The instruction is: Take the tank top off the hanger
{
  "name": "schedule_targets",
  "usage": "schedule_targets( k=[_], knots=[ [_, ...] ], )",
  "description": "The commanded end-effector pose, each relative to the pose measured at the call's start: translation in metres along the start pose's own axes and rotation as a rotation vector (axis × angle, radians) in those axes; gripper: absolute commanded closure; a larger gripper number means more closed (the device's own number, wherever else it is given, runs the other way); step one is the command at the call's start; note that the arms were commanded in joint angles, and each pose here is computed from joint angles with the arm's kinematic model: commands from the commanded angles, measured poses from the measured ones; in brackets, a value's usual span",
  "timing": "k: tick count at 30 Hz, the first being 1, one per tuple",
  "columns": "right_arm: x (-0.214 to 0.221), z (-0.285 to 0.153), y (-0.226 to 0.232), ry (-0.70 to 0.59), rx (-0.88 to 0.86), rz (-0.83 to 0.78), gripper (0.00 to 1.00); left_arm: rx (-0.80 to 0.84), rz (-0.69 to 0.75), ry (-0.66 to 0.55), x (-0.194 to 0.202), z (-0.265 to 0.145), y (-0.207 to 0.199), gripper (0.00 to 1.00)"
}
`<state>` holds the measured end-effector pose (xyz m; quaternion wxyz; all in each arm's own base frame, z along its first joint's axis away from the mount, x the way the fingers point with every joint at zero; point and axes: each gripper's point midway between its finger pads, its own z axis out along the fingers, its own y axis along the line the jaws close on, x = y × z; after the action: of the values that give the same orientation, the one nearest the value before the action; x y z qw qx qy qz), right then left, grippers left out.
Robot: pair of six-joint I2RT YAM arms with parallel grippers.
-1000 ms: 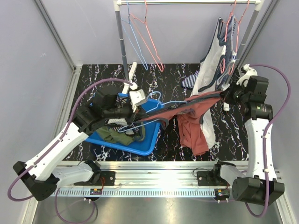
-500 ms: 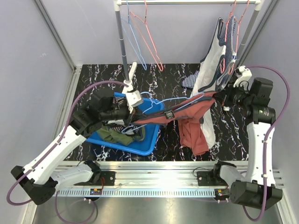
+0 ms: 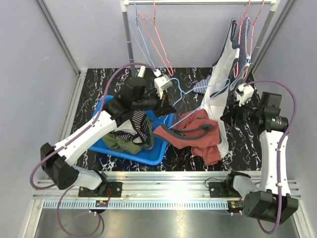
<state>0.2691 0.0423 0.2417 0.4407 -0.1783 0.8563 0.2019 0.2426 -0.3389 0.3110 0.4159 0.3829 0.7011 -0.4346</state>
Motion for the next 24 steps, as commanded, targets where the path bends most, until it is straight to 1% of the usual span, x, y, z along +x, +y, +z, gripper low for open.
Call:
schedule_targets(
  k=[1,3,5,7,8,10,11,13,14,15,19,23,24],
  knots=[
    [0.0,-0.018,0.019,-0.007,-0.069,-0.199,0.45,0.032,0.056,-0.019,-0.029,-0.002,-0.014,1.0],
    [-0.003,-0.024,0.032,-0.022,-0.123,-0.255,0.38,0.019,0.049,0.036,-0.016,0.001,-0.009,1.0],
    [-0.002,-0.028,0.041,-0.025,-0.167,-0.297,0.34,0.008,0.068,0.07,-0.008,0.0,-0.005,1.0],
    [-0.009,-0.032,0.054,-0.053,-0.237,-0.348,0.33,0.011,0.103,0.086,-0.005,-0.001,-0.003,1.0],
    [-0.003,-0.037,0.061,-0.044,-0.282,-0.406,0.33,0.02,0.106,0.111,0.001,-0.003,-0.005,1.0],
    [-0.009,-0.044,0.08,-0.093,-0.381,-0.495,0.33,0.031,0.16,0.135,0.004,-0.004,-0.006,1.0],
    [-0.002,-0.049,0.09,-0.101,-0.438,-0.585,0.33,0.037,0.166,0.172,0.012,-0.007,-0.009,1.0],
    [-0.008,-0.056,0.103,-0.163,-0.495,-0.674,0.31,0.039,0.228,0.199,0.015,-0.01,-0.008,1.0],
    [-0.009,-0.058,0.106,-0.176,-0.511,-0.707,0.31,0.034,0.231,0.241,0.024,-0.013,-0.008,1.0],
    [-0.018,-0.06,0.108,-0.197,-0.523,-0.714,0.31,0.032,0.251,0.256,0.026,-0.015,-0.009,1.0],
    [-0.029,-0.063,0.11,-0.208,-0.55,-0.693,0.31,0.017,0.357,0.323,0.041,-0.024,-0.006,1.0],
    [-0.019,-0.058,0.113,-0.195,-0.579,-0.716,0.27,0.034,0.433,0.307,0.038,-0.03,-0.011,1.0],
    [-0.011,-0.055,0.113,-0.158,-0.593,-0.69,0.27,0.04,0.458,0.294,0.035,-0.03,-0.014,1.0]
  ],
)
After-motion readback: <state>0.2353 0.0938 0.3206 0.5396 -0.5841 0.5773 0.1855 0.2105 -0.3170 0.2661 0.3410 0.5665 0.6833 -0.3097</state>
